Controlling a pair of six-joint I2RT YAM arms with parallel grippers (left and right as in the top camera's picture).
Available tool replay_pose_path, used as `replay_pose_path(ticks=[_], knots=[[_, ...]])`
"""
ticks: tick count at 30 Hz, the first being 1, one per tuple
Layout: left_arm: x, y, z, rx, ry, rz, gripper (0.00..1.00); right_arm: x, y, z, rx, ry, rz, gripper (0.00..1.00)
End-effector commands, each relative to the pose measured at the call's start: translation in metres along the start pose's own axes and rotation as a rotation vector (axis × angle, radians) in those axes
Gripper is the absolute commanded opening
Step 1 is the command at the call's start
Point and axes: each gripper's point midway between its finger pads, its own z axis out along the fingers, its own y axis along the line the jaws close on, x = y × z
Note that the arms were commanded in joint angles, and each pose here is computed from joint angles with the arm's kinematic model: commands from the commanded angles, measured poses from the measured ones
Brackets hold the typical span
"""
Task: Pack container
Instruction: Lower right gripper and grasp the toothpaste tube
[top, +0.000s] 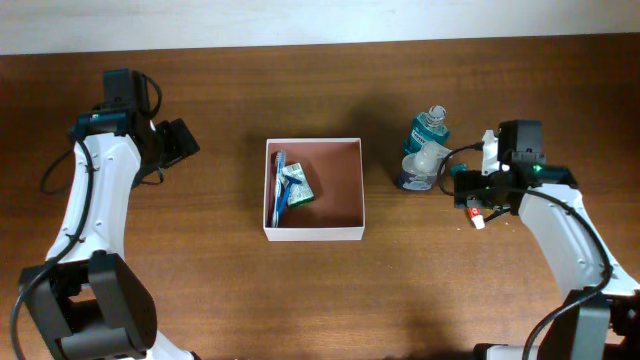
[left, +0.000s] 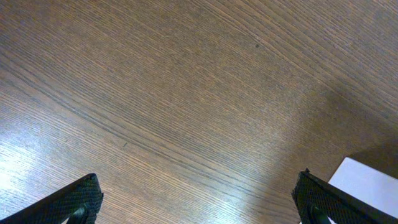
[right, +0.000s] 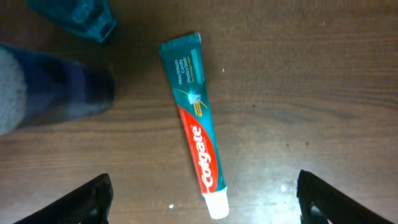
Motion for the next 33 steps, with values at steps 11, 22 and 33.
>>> replay_pose_path(ticks=[11,22,33], knots=[[-0.007,0.000,-0.012,0.006,-0.036,0.000,1.00,0.017,-0.004,0.045,0.019,0.047,-0.093,0.89],[-0.007,0.000,-0.012,0.006,-0.036,0.000,0.99,0.030,-0.007,0.072,0.035,0.117,-0.125,0.88],[-0.007,0.000,-0.012,0.006,-0.036,0.000,0.99,0.038,-0.008,0.079,0.036,0.148,-0.126,0.55]])
